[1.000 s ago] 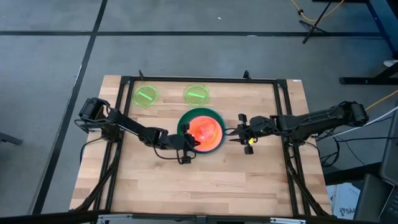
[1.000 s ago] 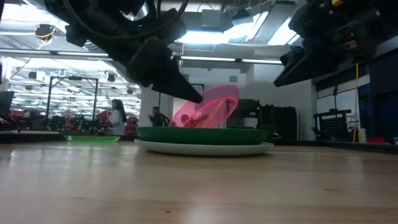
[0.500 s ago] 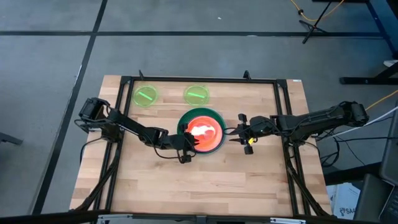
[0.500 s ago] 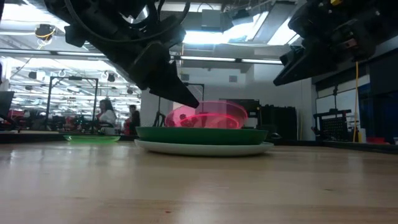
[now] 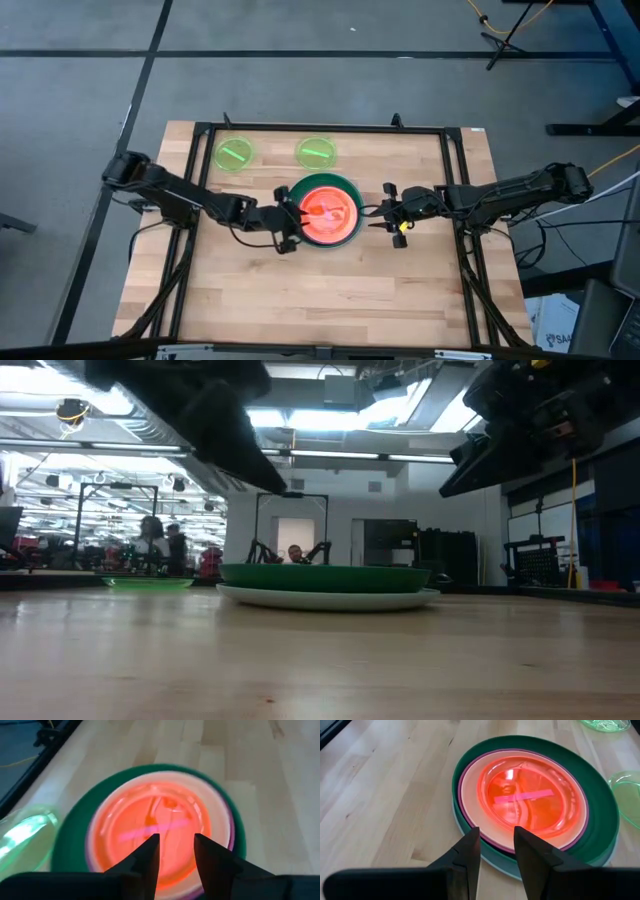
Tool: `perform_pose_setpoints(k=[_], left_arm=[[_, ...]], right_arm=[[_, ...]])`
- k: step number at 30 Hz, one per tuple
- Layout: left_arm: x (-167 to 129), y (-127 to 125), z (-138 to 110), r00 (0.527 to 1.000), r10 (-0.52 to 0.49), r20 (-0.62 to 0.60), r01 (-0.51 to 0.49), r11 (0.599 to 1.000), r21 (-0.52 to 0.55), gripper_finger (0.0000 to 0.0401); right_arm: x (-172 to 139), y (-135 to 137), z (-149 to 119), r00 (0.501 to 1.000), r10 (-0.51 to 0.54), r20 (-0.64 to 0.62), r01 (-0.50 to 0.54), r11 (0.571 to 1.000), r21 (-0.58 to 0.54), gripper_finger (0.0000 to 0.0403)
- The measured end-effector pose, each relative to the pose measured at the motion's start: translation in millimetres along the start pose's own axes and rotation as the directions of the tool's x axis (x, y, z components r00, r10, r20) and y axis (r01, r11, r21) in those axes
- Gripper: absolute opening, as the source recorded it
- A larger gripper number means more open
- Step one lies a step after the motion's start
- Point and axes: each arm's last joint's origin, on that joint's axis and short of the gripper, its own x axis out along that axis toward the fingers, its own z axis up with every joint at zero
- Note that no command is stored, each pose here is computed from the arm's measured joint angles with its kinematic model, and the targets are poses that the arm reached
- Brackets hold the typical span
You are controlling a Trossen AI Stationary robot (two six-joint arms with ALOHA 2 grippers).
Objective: Stack plastic plates
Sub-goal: Stack the left green plate on top of the light pink plate
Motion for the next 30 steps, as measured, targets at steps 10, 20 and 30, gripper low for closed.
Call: perform_pose_setpoints(k=[10,20,30], left_arm=[[-30,38,-17,0.927,0.297,-0.227,-0.296,0.954,0.041,0.0115],[-21,94,-44,0.746,0.424,-0.514,-0.493,0.870,0.002,0.0116],[-17,137,-51,0.681,0.431,-0.592,-0.593,0.799,-0.101,0.0157]], right_arm=[[0,0,0,1.000,-0.001,0.005,0.001,1.000,0.004,0.0110],[0,0,3,0.999,-0.004,0.035,0.004,1.000,0.004,0.0110],[0,0,4,0.999,-0.004,0.037,0.004,1.000,0.004,0.0110]])
